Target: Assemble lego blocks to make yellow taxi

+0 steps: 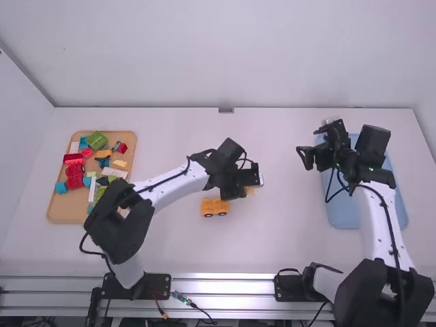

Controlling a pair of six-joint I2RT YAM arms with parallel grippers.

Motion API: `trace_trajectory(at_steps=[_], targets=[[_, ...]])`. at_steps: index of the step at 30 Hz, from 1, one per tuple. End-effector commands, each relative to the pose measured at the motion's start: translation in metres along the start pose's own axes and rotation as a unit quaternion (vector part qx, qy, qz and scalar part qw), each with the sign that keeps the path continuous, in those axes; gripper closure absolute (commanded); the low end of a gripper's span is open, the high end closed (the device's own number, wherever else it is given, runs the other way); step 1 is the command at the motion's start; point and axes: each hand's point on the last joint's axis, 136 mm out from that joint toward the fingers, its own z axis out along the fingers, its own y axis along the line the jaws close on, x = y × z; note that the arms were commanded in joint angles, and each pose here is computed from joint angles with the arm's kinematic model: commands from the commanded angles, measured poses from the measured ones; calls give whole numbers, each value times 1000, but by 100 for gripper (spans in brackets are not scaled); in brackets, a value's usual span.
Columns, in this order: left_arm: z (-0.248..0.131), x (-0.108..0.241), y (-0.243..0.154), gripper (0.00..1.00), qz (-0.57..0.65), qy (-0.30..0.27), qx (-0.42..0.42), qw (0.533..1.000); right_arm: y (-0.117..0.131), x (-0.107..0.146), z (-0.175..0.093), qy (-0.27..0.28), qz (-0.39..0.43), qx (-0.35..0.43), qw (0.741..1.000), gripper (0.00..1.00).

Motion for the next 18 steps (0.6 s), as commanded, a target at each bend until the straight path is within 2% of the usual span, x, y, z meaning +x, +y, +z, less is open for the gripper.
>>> trace_trajectory(at_steps=[1,6,13,18], targets=[[4,-6,8,98,-29,11,6,1000,7,-3,-7,-11,-4,1,1000,1],[28,2,4,98,-42,62,18,997,8,-6,-11,-16,-8,3,1000,1],[47,2,-21,98,-19,74,38,996,8,-6,-11,-15,-8,5,1000,1],[61,10,-35,98,9,98,18,995,-4,-6,-12,-14,13,35,999,1]])
